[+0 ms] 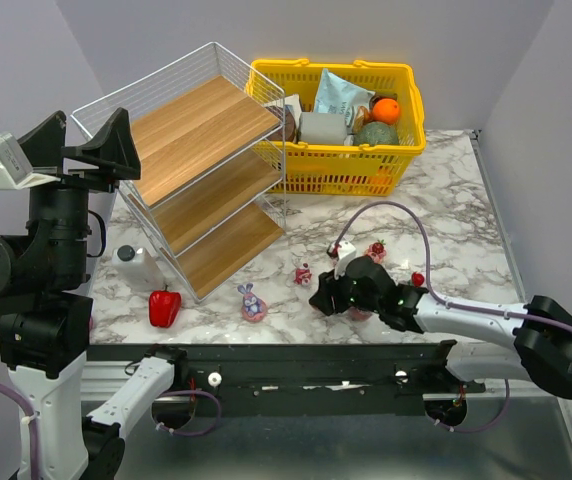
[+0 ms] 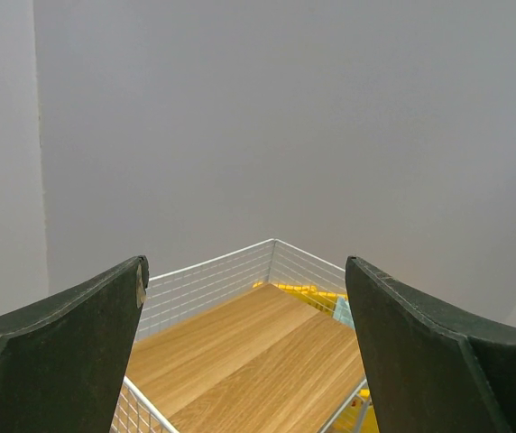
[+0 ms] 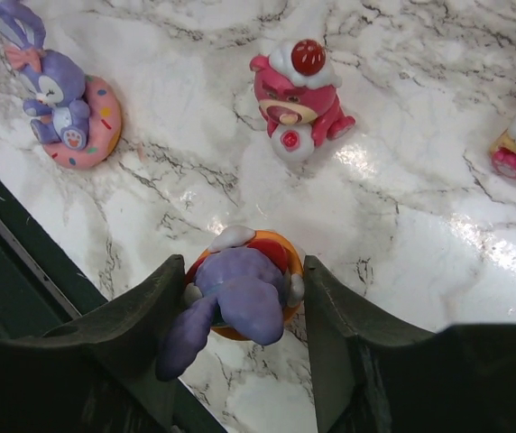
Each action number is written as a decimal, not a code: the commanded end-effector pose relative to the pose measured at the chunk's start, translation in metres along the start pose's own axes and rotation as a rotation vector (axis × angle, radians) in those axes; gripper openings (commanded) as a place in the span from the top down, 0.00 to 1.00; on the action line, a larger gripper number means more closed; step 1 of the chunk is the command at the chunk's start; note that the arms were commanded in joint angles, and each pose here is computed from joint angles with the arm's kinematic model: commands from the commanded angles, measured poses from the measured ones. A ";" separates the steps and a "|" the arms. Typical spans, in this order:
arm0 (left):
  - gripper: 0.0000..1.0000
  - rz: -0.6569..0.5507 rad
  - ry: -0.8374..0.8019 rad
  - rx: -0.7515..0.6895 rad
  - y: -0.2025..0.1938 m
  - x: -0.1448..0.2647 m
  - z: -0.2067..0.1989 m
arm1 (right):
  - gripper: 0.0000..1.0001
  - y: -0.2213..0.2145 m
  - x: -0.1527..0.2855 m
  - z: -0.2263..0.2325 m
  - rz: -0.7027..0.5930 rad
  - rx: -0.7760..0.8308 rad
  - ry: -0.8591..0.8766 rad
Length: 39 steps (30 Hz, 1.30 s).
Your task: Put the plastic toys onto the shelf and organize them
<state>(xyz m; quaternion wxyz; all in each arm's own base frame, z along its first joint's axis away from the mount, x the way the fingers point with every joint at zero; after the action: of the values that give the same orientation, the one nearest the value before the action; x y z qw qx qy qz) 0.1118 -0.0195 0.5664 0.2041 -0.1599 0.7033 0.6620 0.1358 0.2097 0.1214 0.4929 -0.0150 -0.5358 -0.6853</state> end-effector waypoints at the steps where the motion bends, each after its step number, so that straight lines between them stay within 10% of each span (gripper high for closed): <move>1: 0.01 -0.034 0.022 -0.016 0.009 0.004 0.003 | 0.99 0.036 0.011 0.019 -0.042 -0.011 -0.039; 13: 0.01 0.003 -0.274 0.000 0.003 0.005 -0.020 | 0.99 0.186 0.107 0.102 -0.227 -0.028 -0.007; 24: 0.01 0.084 -0.875 0.128 -0.022 0.025 -0.061 | 0.99 0.258 0.192 0.152 -0.362 -0.088 0.168; 39: 0.02 0.180 -0.885 0.287 -0.059 -0.003 -0.094 | 0.98 0.282 0.221 0.181 -0.346 -0.127 0.343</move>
<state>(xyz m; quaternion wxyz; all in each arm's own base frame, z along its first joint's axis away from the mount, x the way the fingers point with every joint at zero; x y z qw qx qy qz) 0.1196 -0.1035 0.5191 0.4816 0.2400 0.6092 0.5825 0.1275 0.2121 0.5252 0.4300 0.1862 -0.4050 -0.7851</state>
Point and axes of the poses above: each gripper's point midway between its finger pads, its own x axis back along the fingers, its own z axis along the line the jaws close on, y = z × x, the point moved 10 cm from there along x, back along the fingers, and after that the axes turned 10 degrees about -x, right-handed, at the moved point
